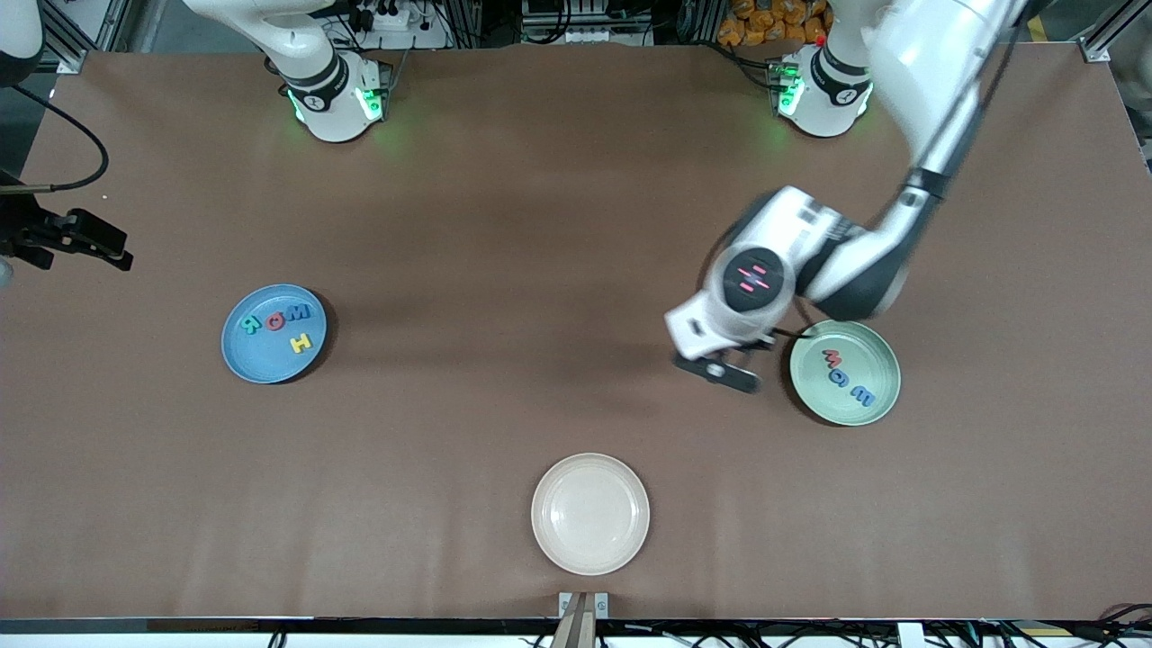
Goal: Sort uppercase to blue plate, lowercase to green plate
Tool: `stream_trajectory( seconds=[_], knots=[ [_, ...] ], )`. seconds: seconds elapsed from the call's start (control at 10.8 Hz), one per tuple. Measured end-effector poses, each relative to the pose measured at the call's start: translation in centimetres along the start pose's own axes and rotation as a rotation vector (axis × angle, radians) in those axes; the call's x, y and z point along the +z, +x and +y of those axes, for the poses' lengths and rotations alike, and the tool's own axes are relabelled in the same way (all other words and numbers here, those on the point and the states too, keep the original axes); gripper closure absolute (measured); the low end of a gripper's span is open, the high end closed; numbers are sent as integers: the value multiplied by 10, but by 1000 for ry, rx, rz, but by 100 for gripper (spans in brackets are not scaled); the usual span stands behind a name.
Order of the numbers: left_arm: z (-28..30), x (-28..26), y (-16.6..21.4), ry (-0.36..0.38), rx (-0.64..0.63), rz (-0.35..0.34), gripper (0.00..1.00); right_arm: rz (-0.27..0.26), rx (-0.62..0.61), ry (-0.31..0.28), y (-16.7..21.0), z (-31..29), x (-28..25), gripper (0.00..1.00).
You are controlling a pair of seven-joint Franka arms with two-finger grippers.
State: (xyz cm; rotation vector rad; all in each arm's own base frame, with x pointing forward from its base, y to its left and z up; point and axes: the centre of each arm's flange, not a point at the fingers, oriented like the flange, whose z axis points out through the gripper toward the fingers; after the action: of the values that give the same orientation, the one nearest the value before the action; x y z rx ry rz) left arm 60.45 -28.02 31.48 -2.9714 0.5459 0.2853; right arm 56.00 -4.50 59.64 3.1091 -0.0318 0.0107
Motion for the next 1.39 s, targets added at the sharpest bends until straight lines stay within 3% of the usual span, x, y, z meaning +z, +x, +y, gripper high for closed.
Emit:
stream_trajectory(
  seconds=[0.28,0.65,0.83,1.2,1.39],
  knots=[
    [-119,29,-3,-51,-80,-49,74,-2,-1,-1,2,-1,1,0],
    [-164,85,-8,-105,-139,-132,73,6,-1,-1,2,-1,-3,0],
    [-172,94,-8,-116,-150,-141,54,7,-1,-1,2,-1,-4,0],
    [-187,54,3,-109,-170,-59,0,8,-1,-1,3,-1,-4,0],
    [-193,11,3,-88,-167,10,0,10,-1,-2,3,-1,-5,0]
  ],
)
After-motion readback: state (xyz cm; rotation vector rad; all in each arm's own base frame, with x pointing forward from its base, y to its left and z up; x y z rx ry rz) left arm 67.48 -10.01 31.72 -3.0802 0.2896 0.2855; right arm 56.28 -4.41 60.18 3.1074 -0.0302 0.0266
